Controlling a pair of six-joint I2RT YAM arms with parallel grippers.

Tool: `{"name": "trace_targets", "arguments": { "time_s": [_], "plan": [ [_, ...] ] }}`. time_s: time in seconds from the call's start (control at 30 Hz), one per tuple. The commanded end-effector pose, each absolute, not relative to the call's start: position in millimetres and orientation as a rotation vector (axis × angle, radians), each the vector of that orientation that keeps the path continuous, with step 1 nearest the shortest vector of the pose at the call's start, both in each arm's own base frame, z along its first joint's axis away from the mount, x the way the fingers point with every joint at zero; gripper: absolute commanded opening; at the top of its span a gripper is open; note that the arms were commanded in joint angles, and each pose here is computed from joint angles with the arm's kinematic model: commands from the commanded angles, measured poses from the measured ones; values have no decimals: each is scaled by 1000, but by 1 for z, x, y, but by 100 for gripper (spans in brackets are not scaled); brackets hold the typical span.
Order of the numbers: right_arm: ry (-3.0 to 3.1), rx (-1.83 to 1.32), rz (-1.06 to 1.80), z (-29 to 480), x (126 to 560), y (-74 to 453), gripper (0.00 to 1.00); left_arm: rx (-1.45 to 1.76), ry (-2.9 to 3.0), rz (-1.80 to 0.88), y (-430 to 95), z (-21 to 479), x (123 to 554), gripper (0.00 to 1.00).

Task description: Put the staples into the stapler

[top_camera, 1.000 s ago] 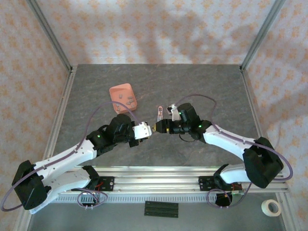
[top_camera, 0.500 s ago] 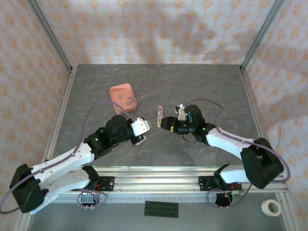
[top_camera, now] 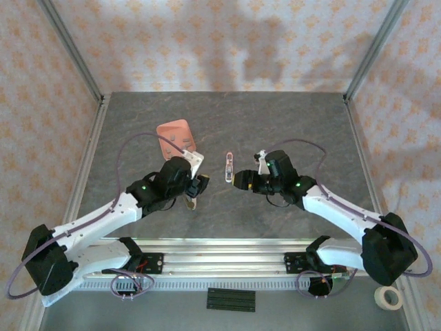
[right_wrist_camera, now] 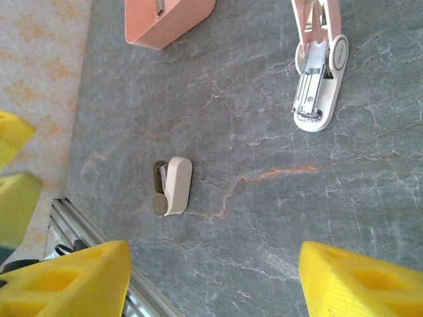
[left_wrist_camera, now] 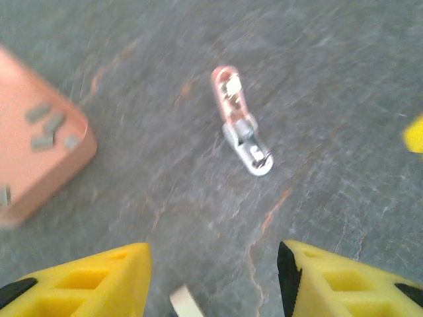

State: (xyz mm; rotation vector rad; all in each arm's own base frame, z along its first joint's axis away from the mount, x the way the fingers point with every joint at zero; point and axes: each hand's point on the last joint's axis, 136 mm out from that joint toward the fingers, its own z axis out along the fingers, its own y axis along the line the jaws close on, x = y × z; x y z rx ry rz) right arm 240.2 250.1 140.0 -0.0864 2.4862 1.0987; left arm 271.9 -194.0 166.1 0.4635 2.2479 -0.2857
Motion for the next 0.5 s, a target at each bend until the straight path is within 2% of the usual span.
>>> {"name": "trace_targets", "arguments": {
  "time_s": [0.0, 0.17, 0.47],
  "plan": [
    [2513, -129, 1028, 139, 241, 255, 67, 4, 2536, -194, -145, 125, 251, 56],
    [2523, -150, 1017, 136, 239, 261, 67, -334, 2646, -251, -126, 92, 240, 52],
    [2520, -145, 1026, 134, 237, 261, 67, -540, 2786, -167, -119, 50, 241, 51]
  ]
}}
